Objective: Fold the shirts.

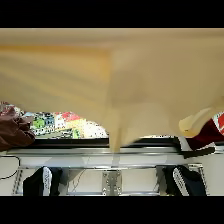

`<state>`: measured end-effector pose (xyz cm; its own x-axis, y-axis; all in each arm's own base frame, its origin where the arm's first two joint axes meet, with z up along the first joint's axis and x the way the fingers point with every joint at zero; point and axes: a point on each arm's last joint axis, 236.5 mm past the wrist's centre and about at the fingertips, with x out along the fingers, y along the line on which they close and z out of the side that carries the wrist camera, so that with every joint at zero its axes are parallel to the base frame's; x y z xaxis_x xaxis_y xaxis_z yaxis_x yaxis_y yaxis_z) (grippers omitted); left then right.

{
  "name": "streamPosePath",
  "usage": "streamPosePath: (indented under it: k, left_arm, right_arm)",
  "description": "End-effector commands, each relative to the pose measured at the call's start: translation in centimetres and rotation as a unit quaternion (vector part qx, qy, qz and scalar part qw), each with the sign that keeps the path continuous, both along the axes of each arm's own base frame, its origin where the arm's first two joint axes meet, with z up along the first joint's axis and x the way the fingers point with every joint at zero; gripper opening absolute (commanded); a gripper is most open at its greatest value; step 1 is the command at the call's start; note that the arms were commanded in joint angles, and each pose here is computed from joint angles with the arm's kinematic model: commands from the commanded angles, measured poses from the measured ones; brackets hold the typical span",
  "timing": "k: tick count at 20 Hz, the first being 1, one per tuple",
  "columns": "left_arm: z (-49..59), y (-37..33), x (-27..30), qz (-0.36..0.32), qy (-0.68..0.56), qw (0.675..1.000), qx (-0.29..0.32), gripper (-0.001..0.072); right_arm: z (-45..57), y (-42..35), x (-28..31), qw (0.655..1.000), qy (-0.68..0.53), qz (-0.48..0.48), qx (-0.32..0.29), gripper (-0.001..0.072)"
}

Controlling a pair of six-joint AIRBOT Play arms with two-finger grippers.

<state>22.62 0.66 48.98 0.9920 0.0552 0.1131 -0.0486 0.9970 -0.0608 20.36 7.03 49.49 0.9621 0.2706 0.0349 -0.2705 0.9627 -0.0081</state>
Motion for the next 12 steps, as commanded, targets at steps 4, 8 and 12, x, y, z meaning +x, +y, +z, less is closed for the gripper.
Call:
streamPosePath:
  k: [4,8,12]
  left_arm:
    - [-7.4,0.1,7.7,-0.136,0.176,0.973,-0.069,0.0010]
    - [-20.1,-0.2,16.3,-0.204,0.334,0.914,-0.107,0.0010]
    - [-37.5,-0.9,23.7,-0.187,0.507,0.839,-0.066,0.0011]
  right_arm:
    - [-8.4,0.4,11.5,0.977,0.190,0.085,0.053,0.0009]
    - [-23.8,3.3,21.6,0.913,0.370,0.154,0.076,0.0011]
    - [-36.9,5.7,31.3,0.896,0.422,0.116,0.074,0.0010]
